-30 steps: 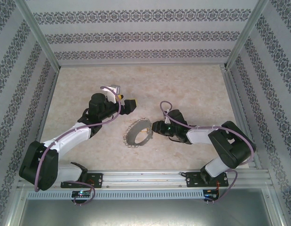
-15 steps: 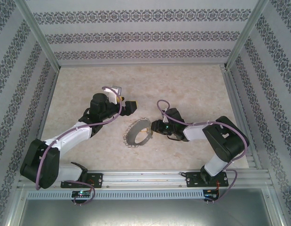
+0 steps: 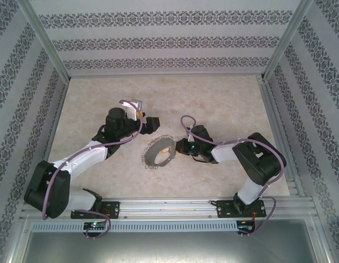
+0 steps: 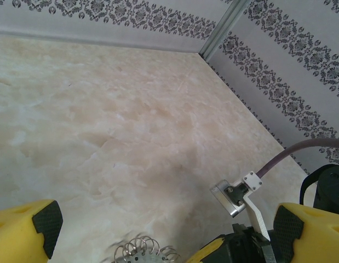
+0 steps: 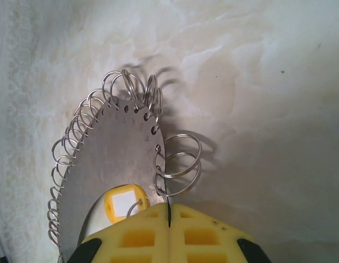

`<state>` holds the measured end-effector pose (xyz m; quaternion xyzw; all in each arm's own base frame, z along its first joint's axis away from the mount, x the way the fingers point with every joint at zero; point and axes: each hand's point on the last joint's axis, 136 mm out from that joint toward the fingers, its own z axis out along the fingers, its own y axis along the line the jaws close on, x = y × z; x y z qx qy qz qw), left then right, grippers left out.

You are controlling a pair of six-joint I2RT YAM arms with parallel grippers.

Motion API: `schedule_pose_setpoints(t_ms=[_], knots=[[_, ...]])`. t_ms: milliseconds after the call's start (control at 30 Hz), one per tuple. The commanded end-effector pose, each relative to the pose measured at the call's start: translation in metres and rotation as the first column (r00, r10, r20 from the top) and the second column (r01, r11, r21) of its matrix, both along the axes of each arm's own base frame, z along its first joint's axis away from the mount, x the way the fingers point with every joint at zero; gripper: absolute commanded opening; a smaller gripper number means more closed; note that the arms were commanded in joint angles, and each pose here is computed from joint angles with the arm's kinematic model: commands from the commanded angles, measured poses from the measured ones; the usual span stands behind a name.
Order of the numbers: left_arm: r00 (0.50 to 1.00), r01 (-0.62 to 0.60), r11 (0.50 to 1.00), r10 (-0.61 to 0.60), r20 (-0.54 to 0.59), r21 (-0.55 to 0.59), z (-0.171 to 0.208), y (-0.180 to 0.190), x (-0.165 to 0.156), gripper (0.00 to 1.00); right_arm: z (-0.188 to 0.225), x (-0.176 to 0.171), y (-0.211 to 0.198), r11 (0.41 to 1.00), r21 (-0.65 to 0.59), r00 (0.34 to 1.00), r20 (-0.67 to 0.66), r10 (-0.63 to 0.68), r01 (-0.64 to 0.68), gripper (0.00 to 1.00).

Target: Put the keys on the keyring

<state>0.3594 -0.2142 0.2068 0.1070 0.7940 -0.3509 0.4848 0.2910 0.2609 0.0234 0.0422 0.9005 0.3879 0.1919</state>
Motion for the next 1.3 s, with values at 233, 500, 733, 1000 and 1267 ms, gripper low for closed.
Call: schedule_pose_setpoints(t_ms=[233,500,733,1000,1267], knots=[[0.999,0.008,1.000,-0.007,-0.046,0.008,0.004,-0.001,0.005,1.00,0.057,0.005,0.000,1.000,0.030,0.991,0.132,0.002,-0.006,0.00],[0.988,0.115,0.992,-0.109,-0.108,0.054,-0.010,-0.019,-0.011,1.00,0.087,0.009,-0.003,1.000,0.019,0.981,0.194,0.000,-0.003,0.00],[0.972,0.219,0.965,-0.203,-0.119,0.143,-0.027,-0.037,-0.041,0.98,0.096,0.013,-0.001,1.000,0.016,0.978,0.208,0.001,-0.004,0.00],[0.956,0.294,0.888,-0.278,-0.098,0.353,-0.056,-0.055,-0.079,0.82,0.095,0.016,0.001,1.000,0.015,0.978,0.209,0.002,-0.006,0.00],[0.950,0.252,0.818,-0.311,0.028,0.517,-0.065,-0.063,-0.099,0.82,0.096,0.017,0.002,1.000,0.015,0.978,0.210,0.004,-0.008,0.00]])
